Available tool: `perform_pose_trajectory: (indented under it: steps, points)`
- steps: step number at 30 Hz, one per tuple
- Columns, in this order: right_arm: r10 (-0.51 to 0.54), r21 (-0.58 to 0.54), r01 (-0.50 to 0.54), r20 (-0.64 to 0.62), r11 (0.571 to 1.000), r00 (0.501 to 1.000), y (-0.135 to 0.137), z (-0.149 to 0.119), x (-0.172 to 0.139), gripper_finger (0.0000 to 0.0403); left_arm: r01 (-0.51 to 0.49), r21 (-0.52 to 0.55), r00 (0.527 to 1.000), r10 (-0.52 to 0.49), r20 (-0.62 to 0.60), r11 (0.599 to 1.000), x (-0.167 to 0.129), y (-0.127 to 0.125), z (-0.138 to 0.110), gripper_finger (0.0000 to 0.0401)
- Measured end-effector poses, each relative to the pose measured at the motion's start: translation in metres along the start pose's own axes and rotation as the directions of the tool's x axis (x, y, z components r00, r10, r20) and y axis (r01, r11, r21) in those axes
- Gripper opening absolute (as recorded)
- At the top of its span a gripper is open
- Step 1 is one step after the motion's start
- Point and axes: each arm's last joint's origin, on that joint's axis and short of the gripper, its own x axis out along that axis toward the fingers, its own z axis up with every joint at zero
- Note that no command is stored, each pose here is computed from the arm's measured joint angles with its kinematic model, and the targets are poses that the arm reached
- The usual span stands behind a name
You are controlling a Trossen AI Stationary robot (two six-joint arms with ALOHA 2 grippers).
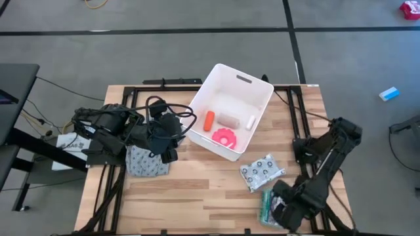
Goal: Pick & place medical supplies in basket/bin
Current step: Put the green first aid kit into the white bin
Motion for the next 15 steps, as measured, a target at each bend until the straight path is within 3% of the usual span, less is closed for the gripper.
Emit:
perform_pose_trajectory:
  steps: [7,11,15]
  points:
    - [0.136,0.207,-0.14,0.032,0.968,0.99,-0.026,-0.009,0.024,0.0244,0.001,-0.008,1.0,-0.001,0.0,1.0,0.0,0.0,0.0,0.0178]
    - [0.241,0.189,-0.235,-0.009,0.953,0.97,-0.023,-0.015,0.04,0.0244,0.001,-0.006,1.0,-0.001,0.0,1.0,0.0,0.0,0.0,0.0178]
    - [0.27,0.165,-0.263,-0.022,0.951,0.963,-0.022,-0.02,0.047,0.0244,0.001,0.001,1.0,-0.001,0.0,1.0,0.0,0.0,0.0,0.0178]
